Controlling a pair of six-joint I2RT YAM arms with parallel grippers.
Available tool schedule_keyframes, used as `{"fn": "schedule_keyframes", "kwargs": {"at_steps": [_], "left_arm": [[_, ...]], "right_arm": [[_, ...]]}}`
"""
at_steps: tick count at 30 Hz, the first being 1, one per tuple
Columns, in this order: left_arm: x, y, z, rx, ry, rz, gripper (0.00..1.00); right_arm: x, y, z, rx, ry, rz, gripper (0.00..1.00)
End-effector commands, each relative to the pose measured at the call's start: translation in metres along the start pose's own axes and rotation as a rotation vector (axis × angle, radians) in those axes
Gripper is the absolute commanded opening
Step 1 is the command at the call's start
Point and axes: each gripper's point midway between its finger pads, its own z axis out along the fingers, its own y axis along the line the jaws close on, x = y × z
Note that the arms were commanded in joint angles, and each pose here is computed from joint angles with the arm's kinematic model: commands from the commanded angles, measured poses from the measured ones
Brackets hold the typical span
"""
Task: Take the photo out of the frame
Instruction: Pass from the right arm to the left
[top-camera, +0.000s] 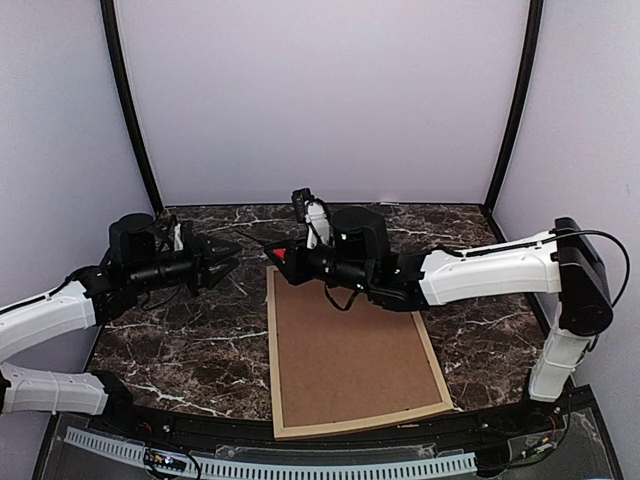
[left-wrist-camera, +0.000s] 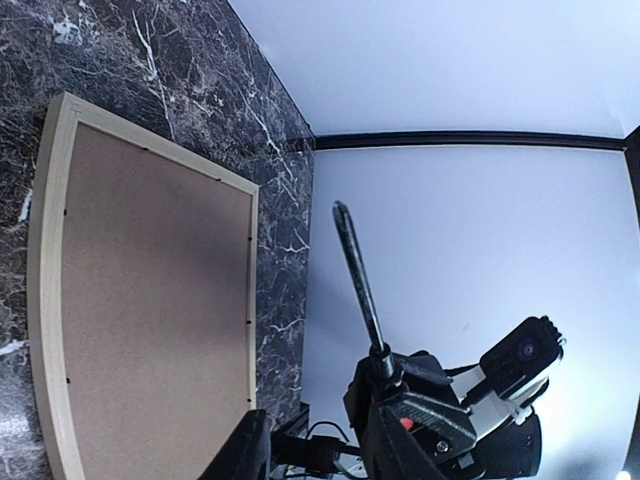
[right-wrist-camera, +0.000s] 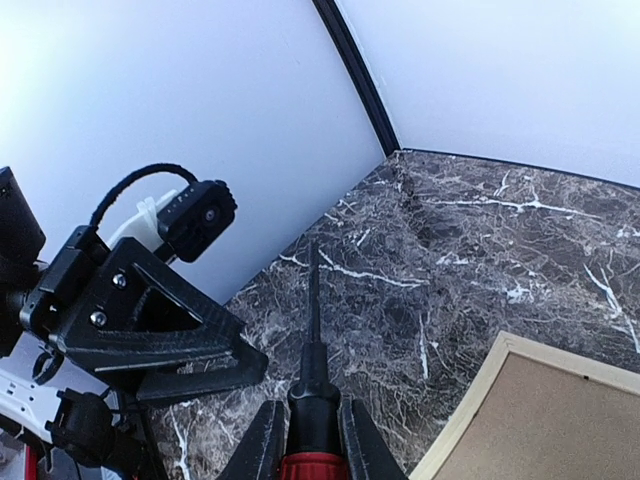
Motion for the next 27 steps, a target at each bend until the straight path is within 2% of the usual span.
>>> {"fn": "schedule_keyframes", "kwargs": {"at_steps": [1, 11, 27], "left_arm": [[-0.005, -0.044, 0.001, 0.160, -0.007, -0.060, 0.34], [-0.020, -0.053, -0.003, 0.235, -0.096, -0.119, 0.30], [-0.026, -0.031, -0.002, 0.110, -0.143, -0.120, 0.30]], "right_arm": [[-0.030, 0.016, 0.009, 0.003, -0.128, -0.030, 0.00], [-0.026, 0.029, 0.027, 0.016, -0.135, -0.071, 0.00], [-0.026, 0.034, 0.026, 0.059, -0.142, -0.126, 0.00]]}}
